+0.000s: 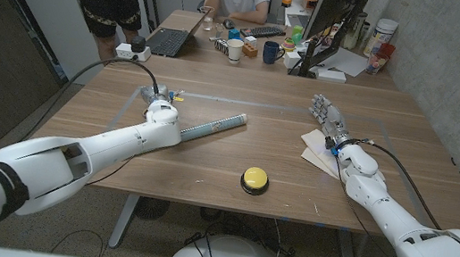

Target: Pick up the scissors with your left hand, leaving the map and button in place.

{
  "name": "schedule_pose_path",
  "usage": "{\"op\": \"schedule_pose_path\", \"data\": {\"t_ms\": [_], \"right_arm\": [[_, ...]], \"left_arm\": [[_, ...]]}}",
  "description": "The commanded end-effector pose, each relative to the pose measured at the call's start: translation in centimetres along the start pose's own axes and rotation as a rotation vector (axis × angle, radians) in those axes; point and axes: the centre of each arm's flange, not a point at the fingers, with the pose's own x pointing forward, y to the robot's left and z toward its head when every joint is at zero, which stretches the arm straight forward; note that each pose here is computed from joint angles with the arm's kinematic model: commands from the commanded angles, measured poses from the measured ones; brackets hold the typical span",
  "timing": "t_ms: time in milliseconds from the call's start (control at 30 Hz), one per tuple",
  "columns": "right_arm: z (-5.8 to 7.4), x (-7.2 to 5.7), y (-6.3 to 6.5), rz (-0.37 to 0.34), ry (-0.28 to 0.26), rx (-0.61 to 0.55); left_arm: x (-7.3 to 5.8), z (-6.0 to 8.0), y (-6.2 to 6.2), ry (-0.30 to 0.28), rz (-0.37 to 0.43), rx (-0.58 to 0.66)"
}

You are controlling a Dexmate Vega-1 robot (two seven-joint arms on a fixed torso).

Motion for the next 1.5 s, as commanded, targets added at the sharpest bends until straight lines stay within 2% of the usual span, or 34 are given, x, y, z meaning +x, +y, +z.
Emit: {"op": "schedule_pose_path", "data": {"t_ms": [33,100,133,200,233,600,733,767,833,1033,1500], "right_arm": [[0.0,0.2,0.0,0.007,0.004,-0.004],[0.1,0.2,0.0,0.007,0.004,-0.006],[0.0,0.2,0.0,0.008,0.005,-0.005],[0.0,0.2,0.0,0.01,0.005,-0.003],[0.0,0.2,0.0,0.01,0.007,-0.005],[0.0,0.2,0.1,0.016,0.009,-0.002],[0.1,0.3,0.2,0.016,0.008,-0.003],[0.1,0.4,0.3,0.018,0.008,-0.004],[0.2,0.5,0.3,0.022,0.008,-0.005],[0.3,0.6,0.5,0.025,0.012,-0.009],[0.5,0.8,1.0,0.034,0.012,-0.005]], "left_arm": [[-0.6,0.6,-1.1,0.003,0.048,-0.002],[-0.8,0.5,-1.3,-0.014,0.057,-0.001],[-0.7,0.7,-1.4,-0.012,0.032,0.034],[-1.0,0.4,-1.6,-0.034,0.073,-0.001],[-1.0,0.5,-1.6,-0.036,0.054,0.013],[-1.6,0.9,-1.8,-0.063,0.096,-0.038],[-1.9,0.7,-1.9,-0.038,0.112,-0.144],[-1.8,0.8,-2.0,-0.036,0.093,-0.141],[-2.0,0.8,-2.2,-0.047,0.112,-0.109],[-2.1,0.5,-1.6,-0.036,0.098,-0.156],[-2.5,0.4,-0.3,-0.024,0.104,-0.164]]}}
